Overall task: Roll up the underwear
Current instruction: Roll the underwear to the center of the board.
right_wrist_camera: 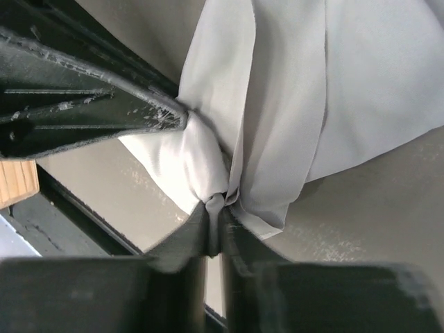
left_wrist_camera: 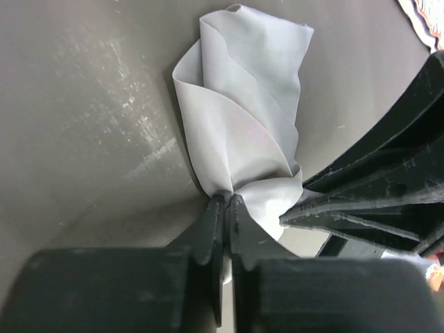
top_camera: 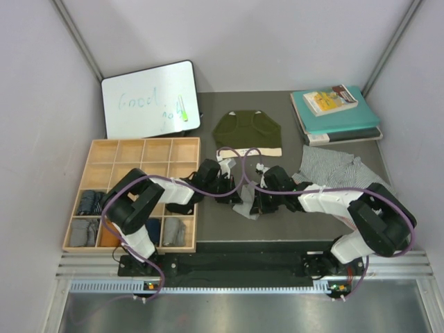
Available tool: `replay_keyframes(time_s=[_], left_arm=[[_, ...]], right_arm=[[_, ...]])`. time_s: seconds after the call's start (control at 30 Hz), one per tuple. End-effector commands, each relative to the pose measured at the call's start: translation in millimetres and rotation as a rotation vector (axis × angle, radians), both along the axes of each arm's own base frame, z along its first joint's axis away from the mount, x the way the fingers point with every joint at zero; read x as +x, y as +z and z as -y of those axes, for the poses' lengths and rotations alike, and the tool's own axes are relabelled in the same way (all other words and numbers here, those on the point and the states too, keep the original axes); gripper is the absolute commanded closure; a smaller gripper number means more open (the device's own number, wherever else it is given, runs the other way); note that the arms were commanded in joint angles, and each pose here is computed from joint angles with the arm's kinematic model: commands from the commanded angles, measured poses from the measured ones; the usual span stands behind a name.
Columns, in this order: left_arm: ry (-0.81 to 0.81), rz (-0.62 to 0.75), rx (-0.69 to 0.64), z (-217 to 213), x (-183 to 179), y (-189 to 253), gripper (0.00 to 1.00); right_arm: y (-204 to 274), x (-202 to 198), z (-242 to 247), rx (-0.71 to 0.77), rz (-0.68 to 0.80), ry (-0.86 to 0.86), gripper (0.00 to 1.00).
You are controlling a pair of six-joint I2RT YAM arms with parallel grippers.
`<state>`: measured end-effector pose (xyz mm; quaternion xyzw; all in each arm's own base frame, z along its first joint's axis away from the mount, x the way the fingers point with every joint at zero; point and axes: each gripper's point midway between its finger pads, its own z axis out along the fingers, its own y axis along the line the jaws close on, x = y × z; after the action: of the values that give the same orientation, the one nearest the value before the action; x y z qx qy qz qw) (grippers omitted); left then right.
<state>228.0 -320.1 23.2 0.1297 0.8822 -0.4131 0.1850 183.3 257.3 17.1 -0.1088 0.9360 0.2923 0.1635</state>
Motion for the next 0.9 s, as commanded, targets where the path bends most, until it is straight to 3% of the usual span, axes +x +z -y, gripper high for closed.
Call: replay_keyframes(time_s=[0.0,0.1,0.3,0.47,0.57,0.87], left_arm=[[-0.014,-0.032,0.028,-3,-12,-15,1.00],[-0.006,-0.038,0.050,-9,-14,-12,1.00],[-0.021,-0.117,0.120,-13,-20,-9,1.00],[-0.040,-0.184,0.154,-15,-29,-7,1.00],[-0.048,-0.202,0.170,-16,-30,-5,1.00],[-0.070,-0.261,0.171,-13,-36,-7,1.00]], right_arm=[[-22,-16,37,-0.166,-0.054,-0.018,0.73],[-2,-13,44,-0.190,-0.003,-0.002,0.46],[57,-3,45,-0.195,0.274,0.062,0.24],[87,-2,22,-0.187,0.574,0.125,0.23],[92,-14,-3,-0.139,0.673,0.221,0.22],[65,-41,-45,-0.199,0.784,0.459,0.29]])
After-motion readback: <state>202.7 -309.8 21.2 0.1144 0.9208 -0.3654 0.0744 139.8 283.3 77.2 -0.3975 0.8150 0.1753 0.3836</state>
